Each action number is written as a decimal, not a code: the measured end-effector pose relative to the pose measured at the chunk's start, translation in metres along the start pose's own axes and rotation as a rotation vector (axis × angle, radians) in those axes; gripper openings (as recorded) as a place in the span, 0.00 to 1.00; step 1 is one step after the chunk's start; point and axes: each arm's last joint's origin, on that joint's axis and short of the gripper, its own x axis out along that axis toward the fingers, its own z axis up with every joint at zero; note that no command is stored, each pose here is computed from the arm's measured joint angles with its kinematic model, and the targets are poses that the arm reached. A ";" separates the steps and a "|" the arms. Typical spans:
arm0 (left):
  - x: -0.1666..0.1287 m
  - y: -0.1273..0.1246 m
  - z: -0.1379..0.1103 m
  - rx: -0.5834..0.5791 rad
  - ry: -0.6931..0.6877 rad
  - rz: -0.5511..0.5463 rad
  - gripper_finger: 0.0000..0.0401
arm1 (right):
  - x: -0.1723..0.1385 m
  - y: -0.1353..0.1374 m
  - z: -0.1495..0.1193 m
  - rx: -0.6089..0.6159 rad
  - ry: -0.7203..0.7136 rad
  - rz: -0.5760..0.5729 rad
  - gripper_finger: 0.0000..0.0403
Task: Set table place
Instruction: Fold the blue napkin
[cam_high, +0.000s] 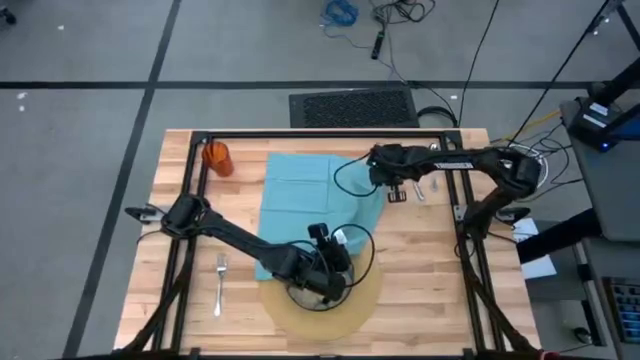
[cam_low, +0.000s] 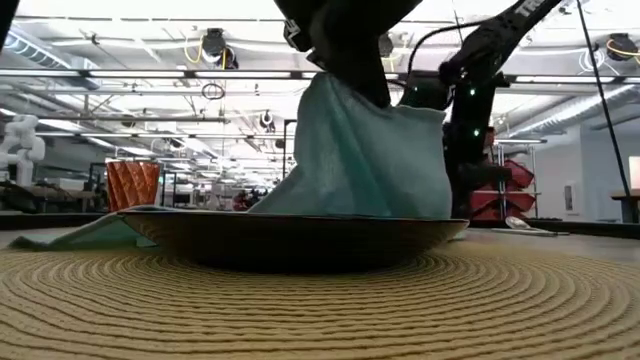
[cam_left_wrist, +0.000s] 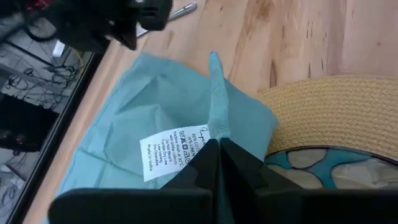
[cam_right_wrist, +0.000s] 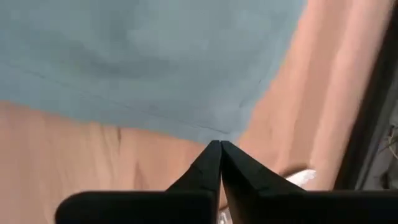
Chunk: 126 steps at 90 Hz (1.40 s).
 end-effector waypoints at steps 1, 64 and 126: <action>0.000 0.000 0.000 0.000 0.000 0.000 0.00 | 0.000 -0.001 0.000 0.020 -0.002 -0.001 0.00; 0.000 -0.001 0.000 -0.016 0.003 -0.015 0.00 | 0.026 -0.031 -0.021 0.576 0.030 0.141 0.54; 0.000 -0.001 0.000 -0.016 0.009 -0.033 0.00 | 0.048 -0.027 -0.020 0.612 0.098 0.180 0.22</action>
